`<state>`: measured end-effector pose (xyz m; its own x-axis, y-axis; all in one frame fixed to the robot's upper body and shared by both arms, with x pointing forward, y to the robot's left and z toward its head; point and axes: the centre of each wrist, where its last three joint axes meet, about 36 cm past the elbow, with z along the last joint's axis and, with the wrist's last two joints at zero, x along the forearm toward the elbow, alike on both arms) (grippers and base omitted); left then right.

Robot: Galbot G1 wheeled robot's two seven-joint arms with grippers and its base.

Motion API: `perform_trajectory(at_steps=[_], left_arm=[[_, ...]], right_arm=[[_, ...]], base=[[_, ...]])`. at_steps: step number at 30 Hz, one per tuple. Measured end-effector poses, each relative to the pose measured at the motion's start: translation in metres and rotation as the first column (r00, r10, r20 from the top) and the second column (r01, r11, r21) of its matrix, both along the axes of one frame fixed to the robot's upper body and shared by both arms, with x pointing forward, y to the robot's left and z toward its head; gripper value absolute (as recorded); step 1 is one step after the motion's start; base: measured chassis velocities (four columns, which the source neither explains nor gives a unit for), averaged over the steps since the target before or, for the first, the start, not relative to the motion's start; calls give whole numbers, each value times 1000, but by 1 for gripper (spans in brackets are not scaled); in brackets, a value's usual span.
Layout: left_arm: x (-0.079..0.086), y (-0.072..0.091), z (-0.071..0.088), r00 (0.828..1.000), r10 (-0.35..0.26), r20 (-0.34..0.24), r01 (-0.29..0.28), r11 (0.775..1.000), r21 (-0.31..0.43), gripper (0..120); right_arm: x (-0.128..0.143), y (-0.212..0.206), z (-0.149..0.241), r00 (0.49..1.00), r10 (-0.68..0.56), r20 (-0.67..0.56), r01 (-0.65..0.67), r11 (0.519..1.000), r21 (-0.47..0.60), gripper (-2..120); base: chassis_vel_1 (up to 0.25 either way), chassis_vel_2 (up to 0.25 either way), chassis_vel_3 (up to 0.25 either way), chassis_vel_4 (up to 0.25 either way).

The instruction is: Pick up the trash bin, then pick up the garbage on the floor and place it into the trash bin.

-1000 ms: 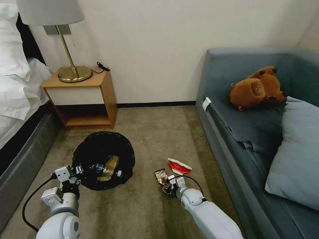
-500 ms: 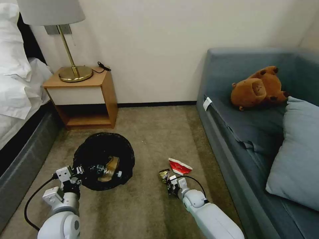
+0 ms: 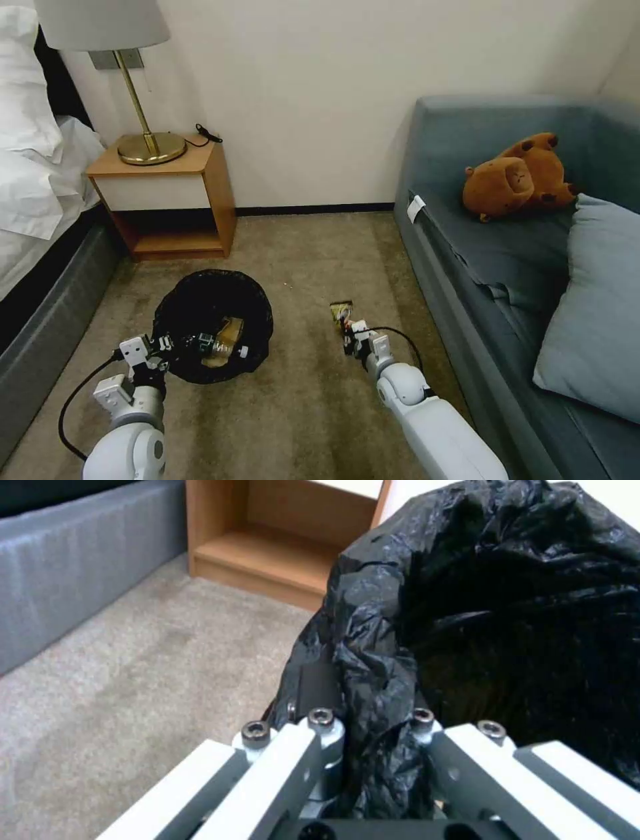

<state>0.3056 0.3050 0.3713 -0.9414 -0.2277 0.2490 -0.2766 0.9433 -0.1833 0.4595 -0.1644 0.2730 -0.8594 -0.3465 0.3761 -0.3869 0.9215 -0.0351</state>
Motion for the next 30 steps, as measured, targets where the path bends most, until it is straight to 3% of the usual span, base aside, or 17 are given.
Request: perform_trajectory(at_steps=[8, 13, 20, 30], left_arm=[[0, 0, -8, 1000, 3, -15, -4, 1000, -15, 3], [-1, -3, -16, 1000, 2, -28, -3, 1000, -25, 3], [1, -6, -20, 999, 5, -32, -6, 999, -43, 3], [4, -8, -22, 1000, 6, -31, -8, 999, -46, 3]], right_arm=[[-6, 14, 41, 962, -3, 274, -18, 997, 73, 0], [-17, 51, 85, 887, 0, 463, -87, 982, 168, 0], [-25, 93, 95, 838, 100, 537, -217, 963, 160, 0], [-29, 128, 82, 827, 206, 523, -310, 943, 118, 0]], base=[[0, 0, 0, 0], [0, 0, 0, 0], [0, 0, 0, 0], [0, 0, 0, 0]])
